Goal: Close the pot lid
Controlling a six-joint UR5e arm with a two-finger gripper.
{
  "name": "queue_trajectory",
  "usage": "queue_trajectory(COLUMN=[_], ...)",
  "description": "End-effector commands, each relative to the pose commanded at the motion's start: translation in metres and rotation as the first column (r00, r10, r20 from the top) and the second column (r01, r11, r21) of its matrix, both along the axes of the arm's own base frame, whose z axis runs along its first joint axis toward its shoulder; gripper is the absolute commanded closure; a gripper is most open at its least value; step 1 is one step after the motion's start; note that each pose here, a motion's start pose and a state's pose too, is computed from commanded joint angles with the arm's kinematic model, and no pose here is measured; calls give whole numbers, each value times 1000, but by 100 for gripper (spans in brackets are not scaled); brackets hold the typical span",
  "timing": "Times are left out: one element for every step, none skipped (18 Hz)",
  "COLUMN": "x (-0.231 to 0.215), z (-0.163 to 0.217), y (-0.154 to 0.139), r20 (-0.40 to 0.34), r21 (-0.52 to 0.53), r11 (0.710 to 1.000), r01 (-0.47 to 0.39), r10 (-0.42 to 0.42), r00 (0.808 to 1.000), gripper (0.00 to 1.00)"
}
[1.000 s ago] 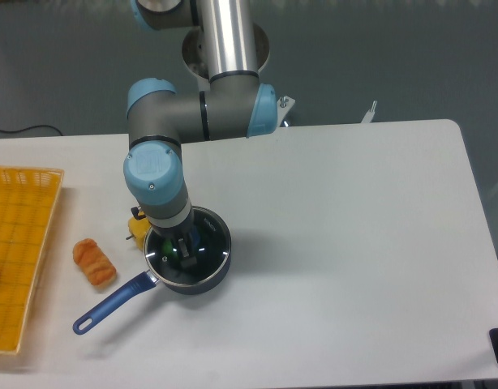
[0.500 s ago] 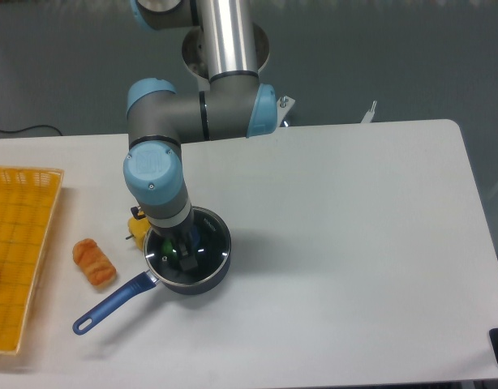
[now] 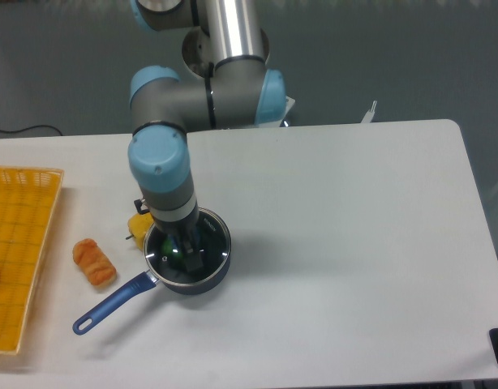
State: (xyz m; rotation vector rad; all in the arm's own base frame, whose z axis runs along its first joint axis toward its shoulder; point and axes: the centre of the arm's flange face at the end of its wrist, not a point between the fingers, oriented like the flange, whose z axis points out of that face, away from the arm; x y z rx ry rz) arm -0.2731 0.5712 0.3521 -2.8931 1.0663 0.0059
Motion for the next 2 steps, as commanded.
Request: queue_trajectory(x=[-1,-6], z=[0,5], y=[-1,-5], r20=[0,-4], r21=[1,8], r11=[1000,1000], r01=[14,11], r10=[-14,-11], r00=[1000,1000], gripper=[0,0])
